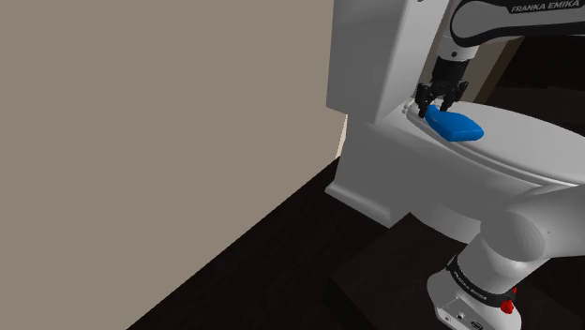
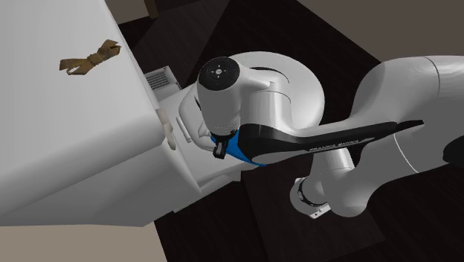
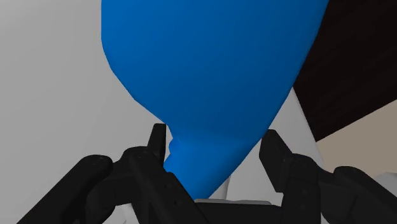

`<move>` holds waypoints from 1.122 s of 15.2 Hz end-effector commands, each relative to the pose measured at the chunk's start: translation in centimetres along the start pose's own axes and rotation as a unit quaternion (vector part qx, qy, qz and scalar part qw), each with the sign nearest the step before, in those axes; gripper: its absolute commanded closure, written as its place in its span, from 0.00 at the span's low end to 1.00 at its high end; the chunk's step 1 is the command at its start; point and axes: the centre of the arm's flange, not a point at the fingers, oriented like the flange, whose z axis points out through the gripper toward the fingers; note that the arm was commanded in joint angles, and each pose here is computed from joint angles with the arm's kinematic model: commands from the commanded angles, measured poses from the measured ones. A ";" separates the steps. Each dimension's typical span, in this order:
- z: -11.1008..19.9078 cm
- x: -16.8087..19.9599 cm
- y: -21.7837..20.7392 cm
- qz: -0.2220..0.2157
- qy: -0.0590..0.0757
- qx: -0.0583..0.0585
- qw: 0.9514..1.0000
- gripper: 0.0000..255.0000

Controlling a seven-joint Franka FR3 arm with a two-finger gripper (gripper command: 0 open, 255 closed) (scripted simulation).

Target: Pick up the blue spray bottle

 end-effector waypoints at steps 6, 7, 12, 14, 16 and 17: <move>0.2 0.0 0.0 0.000 -0.002 0.000 1.000 1.00; -0.3 0.0 0.0 0.000 -0.002 0.000 1.000 1.00; -2.9 0.1 0.4 0.000 -0.002 0.000 1.000 1.00; -4.0 0.1 0.5 0.000 -0.002 0.000 1.000 1.00; -5.0 0.1 0.6 0.000 -0.002 0.000 1.000 1.00; -5.5 0.2 0.7 0.000 -0.002 0.000 1.000 1.00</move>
